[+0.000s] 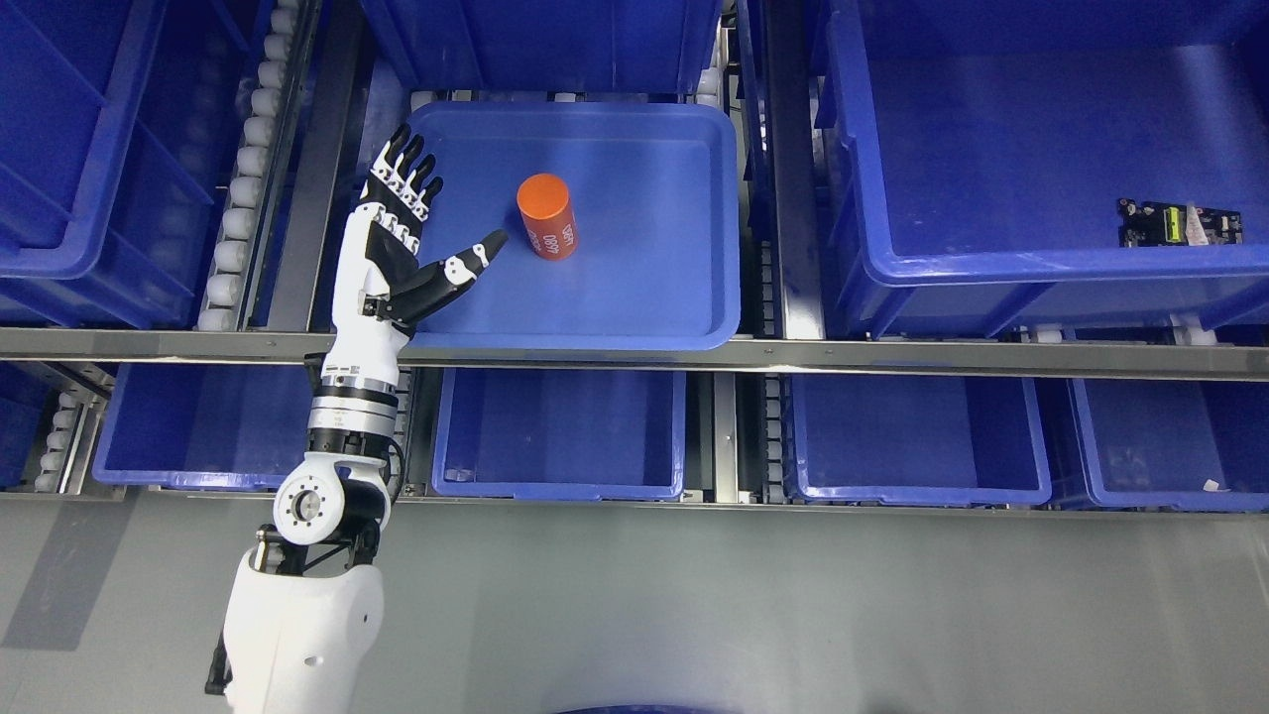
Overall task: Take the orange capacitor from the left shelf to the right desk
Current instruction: 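Reach the left hand toward the orange capacitor in the blue bin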
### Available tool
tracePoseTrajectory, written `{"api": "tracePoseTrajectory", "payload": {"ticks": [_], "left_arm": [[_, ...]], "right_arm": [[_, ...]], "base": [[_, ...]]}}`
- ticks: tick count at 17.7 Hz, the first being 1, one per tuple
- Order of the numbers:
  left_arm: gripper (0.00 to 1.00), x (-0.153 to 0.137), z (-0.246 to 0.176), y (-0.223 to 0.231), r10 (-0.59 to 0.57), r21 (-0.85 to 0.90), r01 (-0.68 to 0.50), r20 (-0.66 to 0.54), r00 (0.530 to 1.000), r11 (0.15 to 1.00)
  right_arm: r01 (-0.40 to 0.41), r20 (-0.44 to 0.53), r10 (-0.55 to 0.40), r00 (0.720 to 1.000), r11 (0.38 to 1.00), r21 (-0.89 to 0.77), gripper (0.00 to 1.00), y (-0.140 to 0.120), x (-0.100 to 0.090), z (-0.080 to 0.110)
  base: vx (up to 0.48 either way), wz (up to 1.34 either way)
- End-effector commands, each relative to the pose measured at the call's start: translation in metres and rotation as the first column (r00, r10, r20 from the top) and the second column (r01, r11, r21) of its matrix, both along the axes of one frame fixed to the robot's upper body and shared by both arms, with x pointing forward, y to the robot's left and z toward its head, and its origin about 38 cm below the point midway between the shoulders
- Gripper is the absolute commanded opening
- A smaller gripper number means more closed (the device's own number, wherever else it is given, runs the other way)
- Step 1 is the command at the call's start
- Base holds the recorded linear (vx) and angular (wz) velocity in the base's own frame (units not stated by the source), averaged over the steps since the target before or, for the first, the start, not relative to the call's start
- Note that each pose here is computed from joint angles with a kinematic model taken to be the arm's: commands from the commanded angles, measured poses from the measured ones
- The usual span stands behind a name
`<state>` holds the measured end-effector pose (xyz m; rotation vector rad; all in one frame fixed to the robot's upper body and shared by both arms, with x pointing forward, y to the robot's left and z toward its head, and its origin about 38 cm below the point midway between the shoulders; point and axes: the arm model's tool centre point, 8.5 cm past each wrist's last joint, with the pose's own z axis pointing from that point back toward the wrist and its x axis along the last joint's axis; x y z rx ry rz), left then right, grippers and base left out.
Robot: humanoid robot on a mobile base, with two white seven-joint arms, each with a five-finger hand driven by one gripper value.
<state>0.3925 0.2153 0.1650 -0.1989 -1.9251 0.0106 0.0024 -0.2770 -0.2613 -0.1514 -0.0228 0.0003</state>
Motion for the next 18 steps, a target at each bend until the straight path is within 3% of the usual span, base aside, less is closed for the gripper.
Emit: {"api": "tracePoseTrajectory", "payload": {"ticks": [1, 7, 12, 18], "left_arm": [[1.00, -0.002, 0.003, 0.007, -0.001, 0.031, 0.001, 0.004, 1.000, 1.000], [1.00, -0.006, 0.006, 0.004, -0.194, 0.150, 0.188, 0.026, 0.981, 0.971], [1.00, 0.000, -0.006, 0.017, -0.171, 0.207, 0.173, -0.030, 0.985, 0.963], [1.00, 0.037, -0.007, -0.002, -0.184, 0.283, 0.204, -0.096, 0.978, 0.937]], "right_arm": [[0.005, -0.003, -0.005, 1.000, 1.000, -0.018, 1.00, -0.011, -0.008, 0.001], [0.005, -0.005, -0.005, 1.000, 1.000, -0.018, 1.00, -0.011, -0.009, 0.001], [0.005, -0.005, -0.005, 1.000, 1.000, -0.018, 1.00, -0.011, -0.009, 0.001], [0.005, -0.005, -0.005, 1.000, 1.000, -0.018, 1.00, -0.011, -0.009, 0.001]], "base": [[0.000, 0.00], [0.000, 0.00], [0.000, 0.00], [0.000, 0.00]]}}
